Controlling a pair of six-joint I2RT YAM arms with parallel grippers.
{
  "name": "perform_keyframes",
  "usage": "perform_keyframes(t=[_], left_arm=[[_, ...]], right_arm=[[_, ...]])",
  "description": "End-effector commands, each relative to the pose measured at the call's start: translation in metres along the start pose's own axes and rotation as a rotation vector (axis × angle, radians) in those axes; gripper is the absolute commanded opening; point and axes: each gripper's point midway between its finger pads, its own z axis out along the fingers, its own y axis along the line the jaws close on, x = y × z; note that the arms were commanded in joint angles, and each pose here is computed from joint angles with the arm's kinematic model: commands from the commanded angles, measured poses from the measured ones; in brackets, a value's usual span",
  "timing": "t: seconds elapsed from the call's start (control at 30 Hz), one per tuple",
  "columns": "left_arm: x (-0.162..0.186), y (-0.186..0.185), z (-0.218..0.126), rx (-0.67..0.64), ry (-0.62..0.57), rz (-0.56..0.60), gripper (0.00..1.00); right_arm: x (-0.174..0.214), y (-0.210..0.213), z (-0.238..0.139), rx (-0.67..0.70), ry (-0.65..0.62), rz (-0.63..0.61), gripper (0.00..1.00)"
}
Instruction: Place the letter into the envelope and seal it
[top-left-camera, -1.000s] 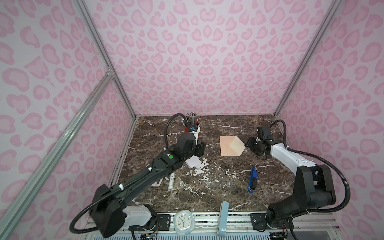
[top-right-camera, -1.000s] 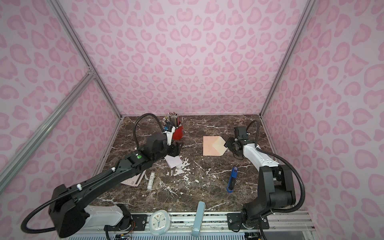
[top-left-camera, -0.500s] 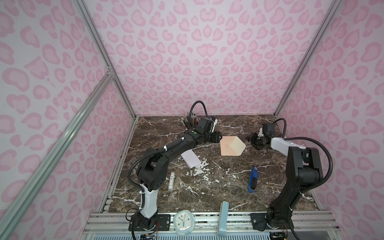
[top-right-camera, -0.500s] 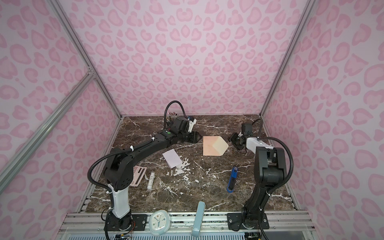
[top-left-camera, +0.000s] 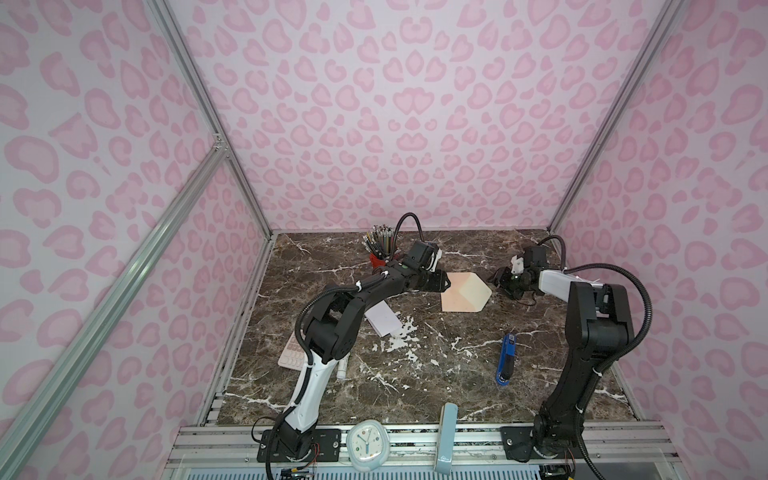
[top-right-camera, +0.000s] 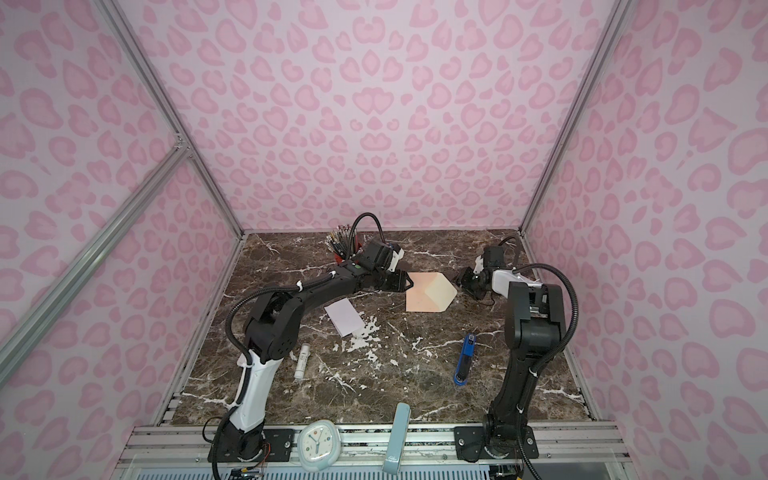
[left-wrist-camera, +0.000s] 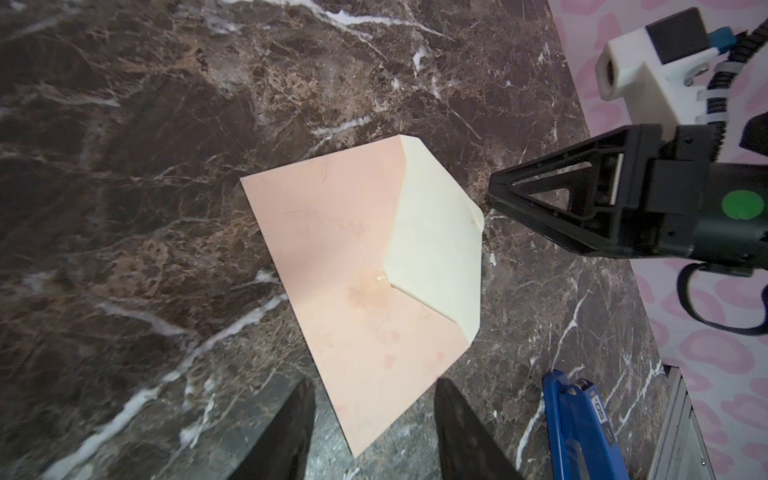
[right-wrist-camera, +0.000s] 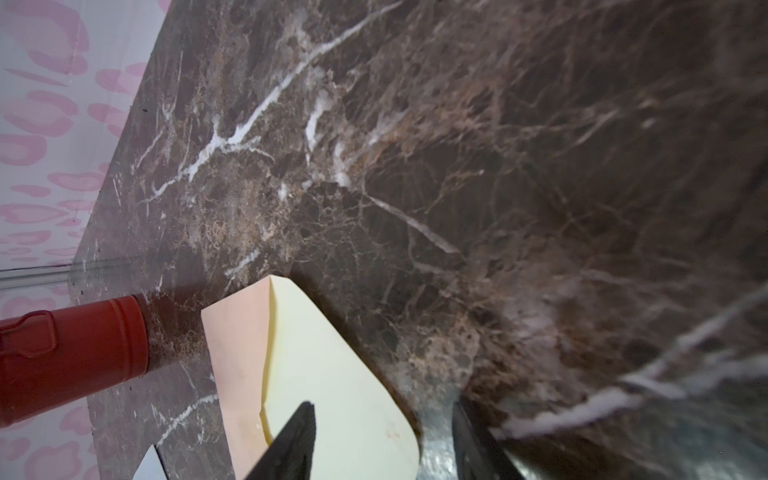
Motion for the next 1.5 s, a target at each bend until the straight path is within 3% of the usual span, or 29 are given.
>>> perform_keyframes(t=[0.0,0.63,1.03,1.13,1.23,1.47], left_arm=[[0.000,0.003,0.006,0.015,0.015,-0.022,0.49],[0.025,0.027,0.041,0.013,0.124,-0.052,0.46],[0.029,0.039,0.046,0.008,0.146,-0.077,0.45],[0.031,0.041,0.047,0.005,0.153,-0.081,0.45],[0.033,0.043,0.047,0.005,0.159,-0.084,0.45],[0.034,0.043,0.050,0.011,0.164,-0.088,0.44]], right_arm=[[0.009,-0.002,0.002,-0.010,0.045,-0.022,0.53],[0.025,0.002,0.012,-0.091,0.139,-0.014,0.45],[0.026,0.020,0.000,-0.157,0.148,-0.018,0.29],[0.027,0.021,-0.003,-0.162,0.148,-0.016,0.32],[0.028,0.017,-0.006,-0.140,0.141,0.006,0.42],[0.031,0.010,-0.015,-0.088,0.129,0.004,0.43]])
